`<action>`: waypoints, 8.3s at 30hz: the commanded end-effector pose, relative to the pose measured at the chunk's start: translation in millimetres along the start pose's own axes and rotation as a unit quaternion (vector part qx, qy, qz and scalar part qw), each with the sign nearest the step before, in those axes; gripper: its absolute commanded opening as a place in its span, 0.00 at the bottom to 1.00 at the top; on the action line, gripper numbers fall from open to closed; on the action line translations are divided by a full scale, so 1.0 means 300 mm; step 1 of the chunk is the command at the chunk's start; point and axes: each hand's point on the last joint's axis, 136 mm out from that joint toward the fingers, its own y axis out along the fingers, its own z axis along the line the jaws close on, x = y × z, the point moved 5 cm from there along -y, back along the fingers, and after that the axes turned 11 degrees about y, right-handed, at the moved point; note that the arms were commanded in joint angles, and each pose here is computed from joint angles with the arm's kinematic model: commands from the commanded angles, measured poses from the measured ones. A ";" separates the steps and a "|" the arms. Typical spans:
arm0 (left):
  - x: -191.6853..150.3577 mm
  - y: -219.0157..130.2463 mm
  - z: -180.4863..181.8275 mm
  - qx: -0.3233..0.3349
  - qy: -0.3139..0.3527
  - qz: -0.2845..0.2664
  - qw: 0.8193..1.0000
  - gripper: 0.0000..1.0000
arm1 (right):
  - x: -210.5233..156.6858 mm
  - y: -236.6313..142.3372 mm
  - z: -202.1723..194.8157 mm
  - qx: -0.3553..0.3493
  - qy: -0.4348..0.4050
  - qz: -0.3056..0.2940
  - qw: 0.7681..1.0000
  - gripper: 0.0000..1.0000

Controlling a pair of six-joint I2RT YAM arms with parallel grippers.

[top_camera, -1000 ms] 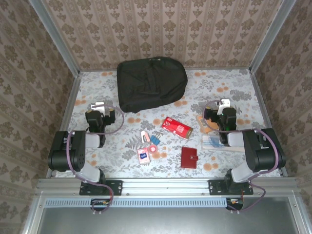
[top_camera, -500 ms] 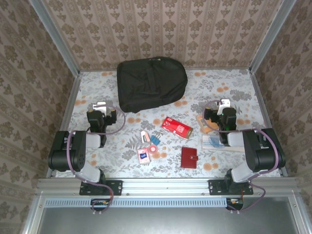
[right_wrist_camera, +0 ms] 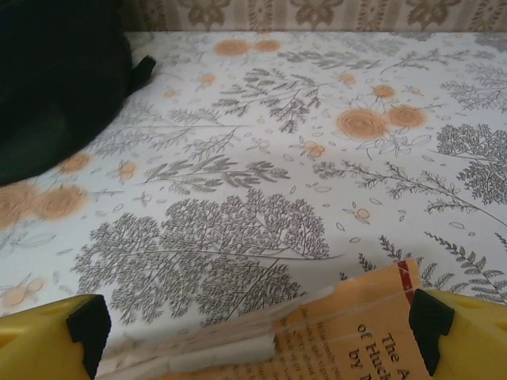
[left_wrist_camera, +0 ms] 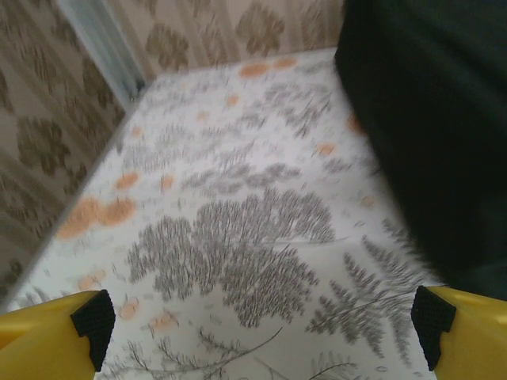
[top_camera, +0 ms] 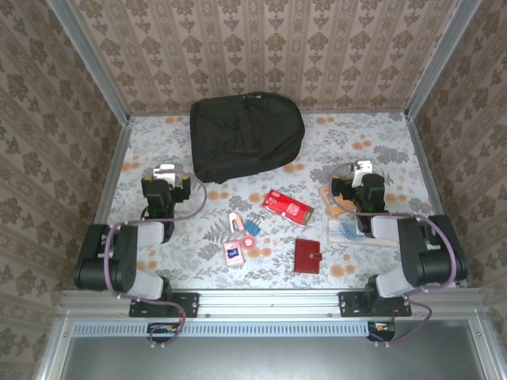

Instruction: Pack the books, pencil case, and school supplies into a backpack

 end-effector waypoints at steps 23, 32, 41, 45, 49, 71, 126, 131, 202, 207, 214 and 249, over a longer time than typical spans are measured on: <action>0.587 -0.506 -0.123 -0.178 -0.121 0.084 0.973 1.00 | 0.503 -0.770 0.437 0.150 0.013 0.049 0.987 1.00; 0.665 -0.237 -0.318 -0.237 -0.151 0.224 0.933 1.00 | 0.385 -0.555 0.470 0.143 0.141 0.211 0.956 1.00; 0.647 0.055 -0.513 -0.206 -0.153 0.323 0.911 0.93 | 0.336 -0.411 0.497 0.132 0.185 0.223 0.948 0.99; 0.636 0.158 -0.575 -0.197 -0.155 0.340 0.906 0.86 | 0.309 -0.376 0.517 0.144 0.194 0.233 0.942 0.98; 0.606 0.247 -0.614 -0.206 -0.176 0.336 0.902 0.79 | 0.266 -0.368 0.517 0.156 0.194 0.239 0.938 0.98; 0.562 0.379 -0.761 -0.326 -0.278 0.311 0.848 0.65 | 0.101 -0.350 0.493 0.168 0.183 0.276 0.928 0.89; 0.346 0.173 -0.128 -0.156 -0.125 0.380 0.903 0.00 | 0.124 -0.345 0.393 0.060 0.195 0.237 0.950 0.82; 0.438 0.135 -0.168 -0.122 -0.027 0.381 0.916 0.23 | 0.099 -0.329 0.379 0.032 0.186 0.256 0.948 0.93; 0.681 0.021 -0.651 -0.344 0.090 0.243 0.903 0.00 | 0.002 -0.421 0.394 0.066 0.183 0.278 0.941 0.80; 0.739 0.068 -0.759 -0.332 0.135 0.223 0.907 0.00 | -0.009 -0.414 0.368 0.049 0.202 0.274 0.939 0.80; 0.787 0.054 -0.969 -0.394 0.148 0.183 0.889 0.00 | -0.018 -0.434 0.288 0.009 0.237 0.253 0.938 0.79; 0.662 -0.621 -0.824 -0.529 0.264 0.136 0.794 0.00 | 0.105 -0.442 0.216 -0.006 0.282 0.220 0.934 0.81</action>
